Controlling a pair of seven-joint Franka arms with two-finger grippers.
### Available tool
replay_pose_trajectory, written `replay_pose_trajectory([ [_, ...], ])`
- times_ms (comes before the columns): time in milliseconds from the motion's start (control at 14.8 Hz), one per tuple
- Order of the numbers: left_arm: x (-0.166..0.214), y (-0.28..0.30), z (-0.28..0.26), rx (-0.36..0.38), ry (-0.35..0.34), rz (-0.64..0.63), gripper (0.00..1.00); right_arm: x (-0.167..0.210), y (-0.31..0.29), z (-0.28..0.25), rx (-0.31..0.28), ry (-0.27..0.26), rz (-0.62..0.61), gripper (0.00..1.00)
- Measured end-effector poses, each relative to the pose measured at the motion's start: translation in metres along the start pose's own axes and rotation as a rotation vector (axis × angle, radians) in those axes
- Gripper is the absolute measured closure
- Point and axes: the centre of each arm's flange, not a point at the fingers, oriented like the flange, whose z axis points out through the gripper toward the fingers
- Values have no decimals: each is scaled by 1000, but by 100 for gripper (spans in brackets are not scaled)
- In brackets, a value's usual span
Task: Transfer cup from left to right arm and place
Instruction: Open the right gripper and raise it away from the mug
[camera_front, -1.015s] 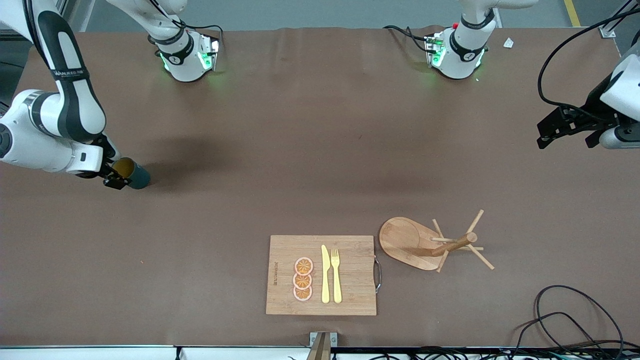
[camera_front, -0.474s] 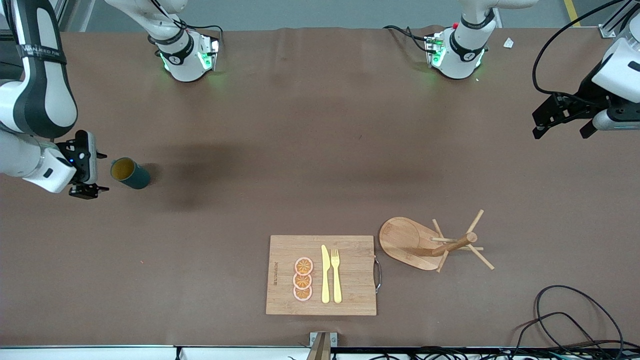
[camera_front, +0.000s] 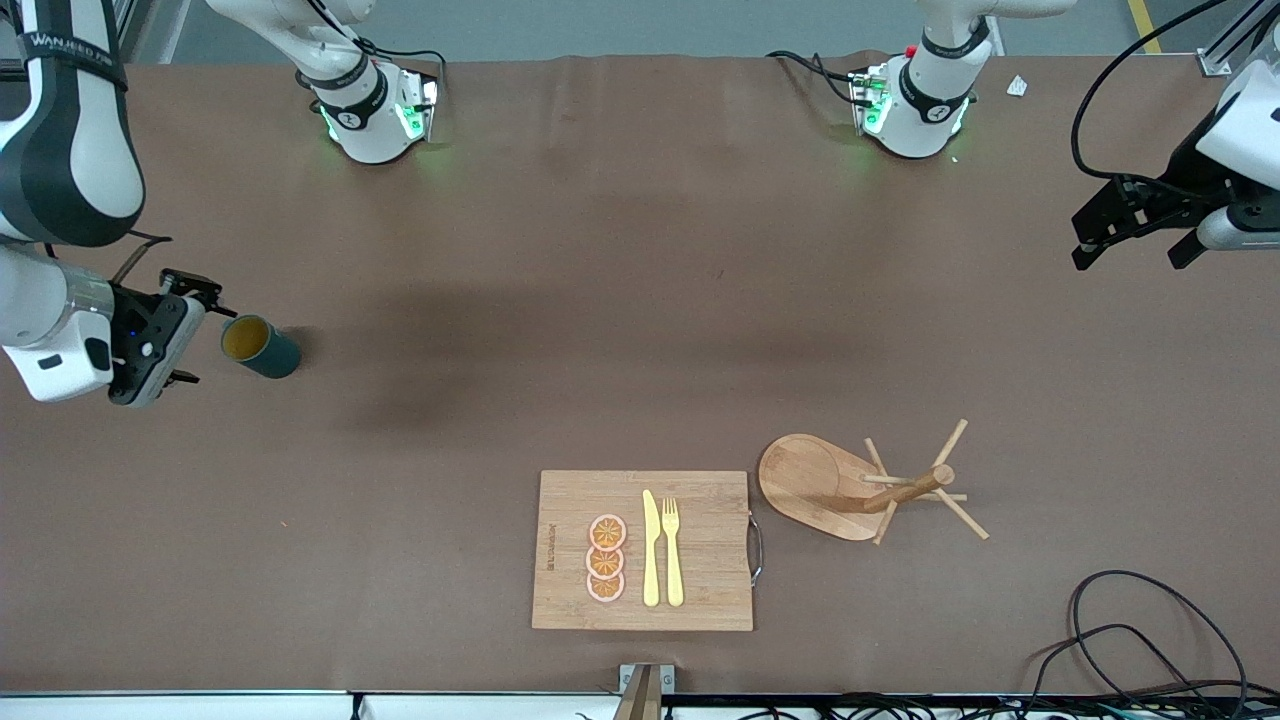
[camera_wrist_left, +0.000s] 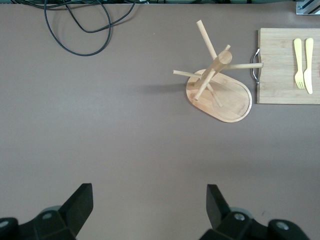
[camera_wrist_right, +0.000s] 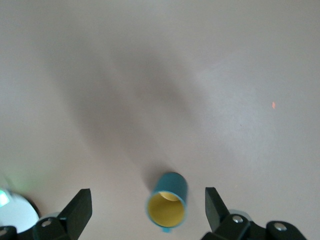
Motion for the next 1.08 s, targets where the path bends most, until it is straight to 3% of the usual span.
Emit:
replay_pose_trajectory([
  [203,-2,1,2,2,-15,2,0,30,-21,-12,-22,14,331,0],
  [474,-2,8,0,1,-14,13,0,31,-19,-31,-33,59,539,0],
  [676,-2,7,0,1,-13,14,0,19,-8,-54,-51,105,801,0],
  [812,-2,7,0,1,-14,13,0,7,1,-69,-62,134,890,0],
  [1082,-2,5,0,2,-16,20,0,-10,10,-84,-98,148,933,0],
])
